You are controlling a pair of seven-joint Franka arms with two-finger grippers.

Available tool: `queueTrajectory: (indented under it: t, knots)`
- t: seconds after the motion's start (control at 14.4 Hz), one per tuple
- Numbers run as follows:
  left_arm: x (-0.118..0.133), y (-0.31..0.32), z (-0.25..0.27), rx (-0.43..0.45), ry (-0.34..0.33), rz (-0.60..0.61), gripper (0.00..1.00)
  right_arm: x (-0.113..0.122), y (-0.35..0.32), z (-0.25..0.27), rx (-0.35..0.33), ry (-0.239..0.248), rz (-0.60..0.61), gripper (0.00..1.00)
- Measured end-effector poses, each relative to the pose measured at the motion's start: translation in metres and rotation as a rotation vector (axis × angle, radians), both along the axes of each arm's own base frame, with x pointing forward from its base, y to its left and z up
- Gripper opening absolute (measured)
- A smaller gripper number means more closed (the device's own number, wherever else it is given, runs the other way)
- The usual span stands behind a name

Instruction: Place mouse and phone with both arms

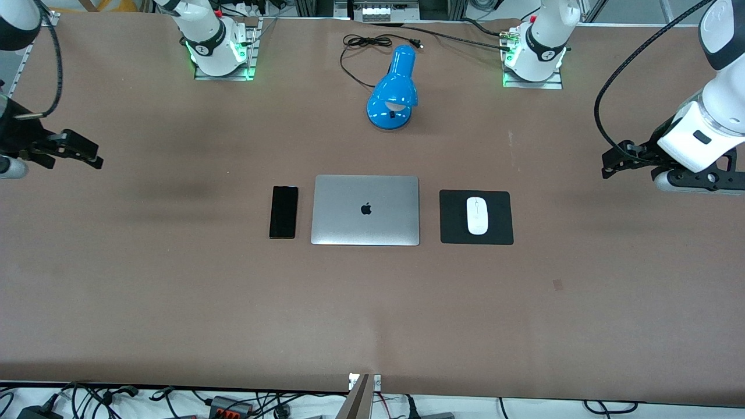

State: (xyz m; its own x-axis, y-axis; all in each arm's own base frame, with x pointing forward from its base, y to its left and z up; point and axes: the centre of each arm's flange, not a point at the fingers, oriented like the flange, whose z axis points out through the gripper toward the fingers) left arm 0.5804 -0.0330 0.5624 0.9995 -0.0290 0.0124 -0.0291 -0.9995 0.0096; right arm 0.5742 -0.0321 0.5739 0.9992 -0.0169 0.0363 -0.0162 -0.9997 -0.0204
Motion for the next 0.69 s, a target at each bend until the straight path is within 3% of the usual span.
queueTrajectory:
  t: [0.69]
  knots:
    - [0.0, 0.0, 0.0, 0.0, 0.003, -0.001, 1.0, 0.0, 0.007, 0.002, -0.004, -0.003, 0.016, 1.0]
